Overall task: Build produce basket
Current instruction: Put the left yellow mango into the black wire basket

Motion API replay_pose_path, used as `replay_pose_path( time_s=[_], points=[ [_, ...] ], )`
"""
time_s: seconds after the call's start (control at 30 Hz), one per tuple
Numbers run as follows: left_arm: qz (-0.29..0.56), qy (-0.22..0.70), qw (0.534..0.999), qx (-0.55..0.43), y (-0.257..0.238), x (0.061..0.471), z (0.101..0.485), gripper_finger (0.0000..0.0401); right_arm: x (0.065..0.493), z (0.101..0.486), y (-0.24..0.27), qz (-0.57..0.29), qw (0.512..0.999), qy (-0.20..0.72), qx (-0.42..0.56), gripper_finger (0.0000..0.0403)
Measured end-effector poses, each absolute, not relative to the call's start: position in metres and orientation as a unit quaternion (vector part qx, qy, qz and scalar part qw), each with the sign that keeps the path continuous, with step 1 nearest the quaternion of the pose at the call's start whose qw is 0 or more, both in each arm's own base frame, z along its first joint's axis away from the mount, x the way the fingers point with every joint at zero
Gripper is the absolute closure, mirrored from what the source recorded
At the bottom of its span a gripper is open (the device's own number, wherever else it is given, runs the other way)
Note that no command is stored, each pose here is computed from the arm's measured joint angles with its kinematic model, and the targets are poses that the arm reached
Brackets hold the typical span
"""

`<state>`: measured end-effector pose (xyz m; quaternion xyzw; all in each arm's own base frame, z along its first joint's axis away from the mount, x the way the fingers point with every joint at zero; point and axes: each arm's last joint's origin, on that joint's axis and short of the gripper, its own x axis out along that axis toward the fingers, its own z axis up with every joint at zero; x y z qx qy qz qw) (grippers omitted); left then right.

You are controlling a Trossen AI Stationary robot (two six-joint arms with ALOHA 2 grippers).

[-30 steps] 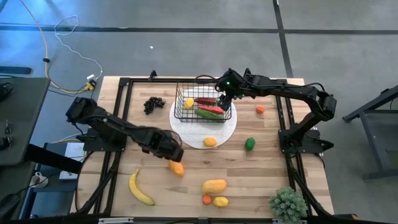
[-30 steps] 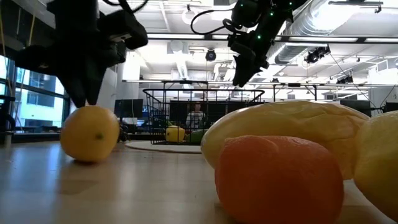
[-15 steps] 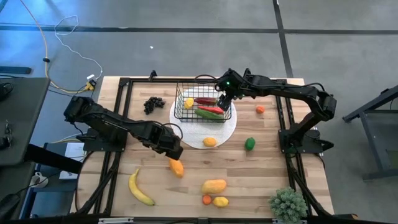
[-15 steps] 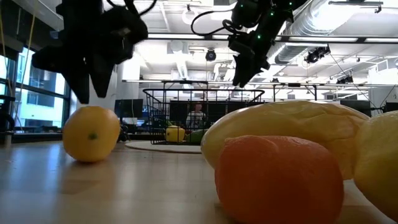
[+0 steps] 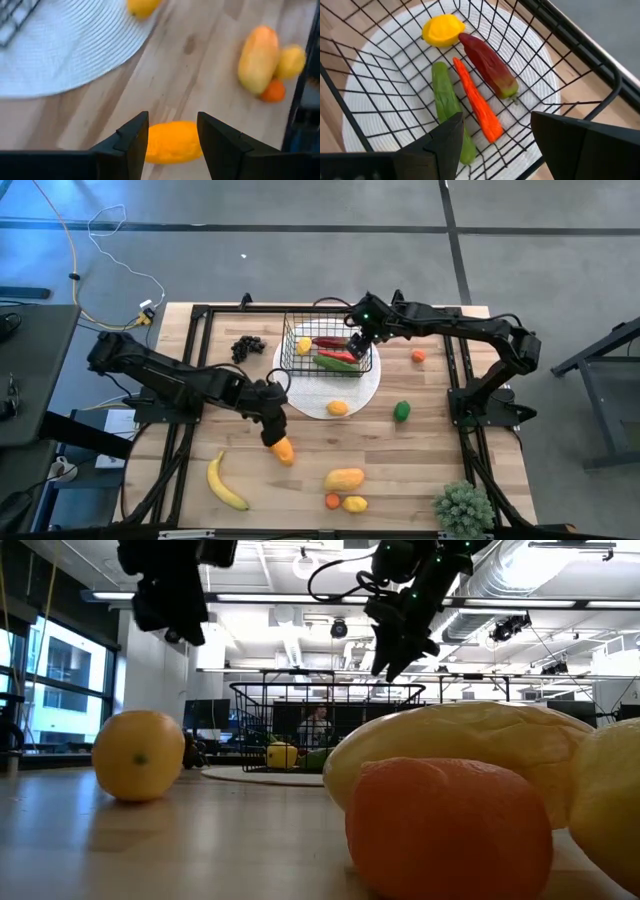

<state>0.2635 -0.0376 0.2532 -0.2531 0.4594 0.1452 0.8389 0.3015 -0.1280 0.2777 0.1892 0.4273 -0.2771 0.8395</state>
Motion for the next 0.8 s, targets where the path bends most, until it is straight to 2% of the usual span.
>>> replay_pose_path(
  time_s=[0.23,0.5,0.63,0.8],
  points=[
    [0.01,0.474,0.873,-0.112,-0.041,0.262,0.258,0.0243,0.302,0.278,-0.128,-0.289,0.835,0.418,0.211,0.019],
    [-0.087,0.466,0.879,0.057,-0.041,0.262,0.258,0.0243,0.302,0.278,-0.128,-0.29,0.836,0.415,0.213,0.019],
    [-0.106,0.442,0.886,0.094,-0.041,0.265,0.261,0.0243,0.302,0.278,-0.128,-0.29,0.836,0.415,0.213,0.019],
    [-0.105,0.4,0.906,0.093,-0.042,0.272,0.266,0.0243,0.302,0.278,-0.128,-0.29,0.836,0.415,0.213,0.019]
  ],
)
